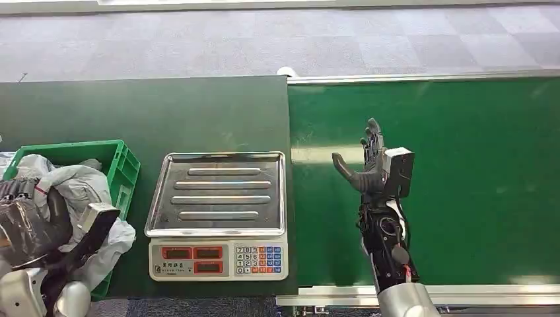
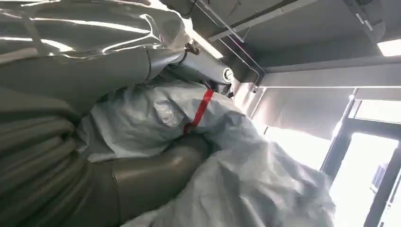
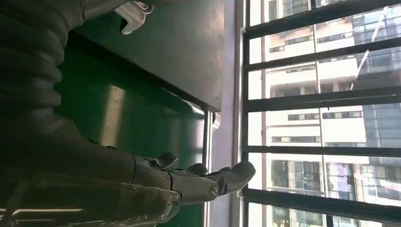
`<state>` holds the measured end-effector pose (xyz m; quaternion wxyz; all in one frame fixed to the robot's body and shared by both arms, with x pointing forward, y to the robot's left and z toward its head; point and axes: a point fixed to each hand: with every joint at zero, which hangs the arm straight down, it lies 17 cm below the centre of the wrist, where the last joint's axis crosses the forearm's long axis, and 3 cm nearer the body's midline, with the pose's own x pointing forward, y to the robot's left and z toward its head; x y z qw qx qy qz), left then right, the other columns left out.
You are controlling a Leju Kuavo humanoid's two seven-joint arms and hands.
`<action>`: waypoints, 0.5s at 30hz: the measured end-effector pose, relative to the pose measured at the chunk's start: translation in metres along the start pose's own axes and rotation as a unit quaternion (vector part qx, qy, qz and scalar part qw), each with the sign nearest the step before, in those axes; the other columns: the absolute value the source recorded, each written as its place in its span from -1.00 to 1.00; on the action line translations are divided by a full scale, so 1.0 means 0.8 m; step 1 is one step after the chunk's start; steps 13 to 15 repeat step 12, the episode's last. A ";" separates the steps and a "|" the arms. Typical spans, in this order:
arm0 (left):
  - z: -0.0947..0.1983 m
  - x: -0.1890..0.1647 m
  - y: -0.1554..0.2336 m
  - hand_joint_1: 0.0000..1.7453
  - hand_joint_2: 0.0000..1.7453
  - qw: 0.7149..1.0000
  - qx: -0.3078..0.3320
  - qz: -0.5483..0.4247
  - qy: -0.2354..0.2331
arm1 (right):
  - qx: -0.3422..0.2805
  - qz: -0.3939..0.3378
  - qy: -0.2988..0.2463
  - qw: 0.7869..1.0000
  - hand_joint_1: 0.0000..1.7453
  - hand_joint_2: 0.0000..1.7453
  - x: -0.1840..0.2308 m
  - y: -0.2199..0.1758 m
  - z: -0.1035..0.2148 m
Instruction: Moved the parcel from conveyor to table for the left to box.
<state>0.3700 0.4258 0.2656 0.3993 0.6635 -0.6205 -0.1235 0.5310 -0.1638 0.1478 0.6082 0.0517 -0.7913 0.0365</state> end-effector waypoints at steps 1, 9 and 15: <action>-0.001 0.003 0.001 -1.00 -1.00 1.000 0.003 0.009 -0.005 | 0.000 0.000 0.000 1.000 -1.00 1.00 0.000 0.000 0.000; -0.083 0.195 0.018 -1.00 -1.00 0.944 0.110 0.285 -0.124 | -0.007 -0.017 -0.014 1.000 -1.00 1.00 0.008 -0.002 -0.002; -0.087 0.238 0.015 -1.00 -1.00 0.934 0.098 0.312 -0.142 | -0.010 -0.020 -0.008 1.000 -1.00 1.00 0.000 -0.004 0.006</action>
